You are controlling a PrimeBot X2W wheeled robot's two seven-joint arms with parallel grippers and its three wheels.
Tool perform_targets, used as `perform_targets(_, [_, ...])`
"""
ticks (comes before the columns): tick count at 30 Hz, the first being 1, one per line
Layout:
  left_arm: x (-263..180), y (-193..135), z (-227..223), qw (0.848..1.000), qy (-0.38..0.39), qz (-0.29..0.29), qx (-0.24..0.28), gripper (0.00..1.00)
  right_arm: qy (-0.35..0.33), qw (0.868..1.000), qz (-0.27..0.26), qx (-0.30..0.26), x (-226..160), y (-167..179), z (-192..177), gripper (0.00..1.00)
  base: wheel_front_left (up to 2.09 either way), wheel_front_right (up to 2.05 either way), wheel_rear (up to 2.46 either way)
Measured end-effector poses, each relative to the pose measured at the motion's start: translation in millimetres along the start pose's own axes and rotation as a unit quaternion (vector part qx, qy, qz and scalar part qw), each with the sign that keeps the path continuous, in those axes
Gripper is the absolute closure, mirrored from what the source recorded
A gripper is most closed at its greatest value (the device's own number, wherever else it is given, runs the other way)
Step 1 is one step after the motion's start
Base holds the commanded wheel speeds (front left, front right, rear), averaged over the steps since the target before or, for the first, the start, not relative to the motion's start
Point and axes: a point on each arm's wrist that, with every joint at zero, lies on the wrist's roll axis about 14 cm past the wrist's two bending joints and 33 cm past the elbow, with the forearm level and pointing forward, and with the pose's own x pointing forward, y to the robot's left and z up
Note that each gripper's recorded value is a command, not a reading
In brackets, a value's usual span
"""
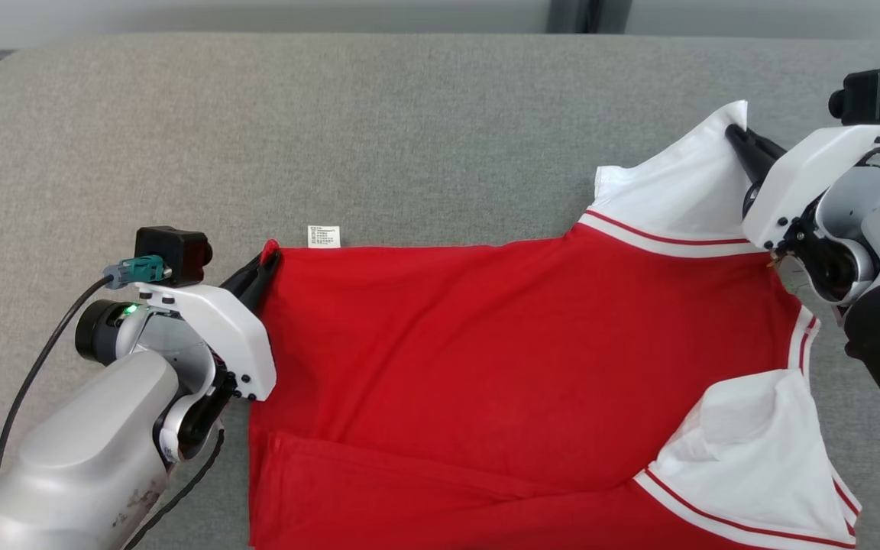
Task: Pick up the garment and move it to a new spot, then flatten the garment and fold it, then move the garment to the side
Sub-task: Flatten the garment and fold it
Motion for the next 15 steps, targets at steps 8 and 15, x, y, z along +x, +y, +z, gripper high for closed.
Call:
perform_targets(8, [-17,-4,-10,0.999,0.035,-0.009,-0.001,1.0,0.01,1.0,0.001,0.003,-31,6,-5,1.0,0.0,0.0,0.0])
perform_targets(15, [-32,-12,-20,0.996,0.088,-0.028,0.003,1.0,0.023,1.0,-0.006,-0.002,-61,3,-8,1.0,0.0,0.0,0.0])
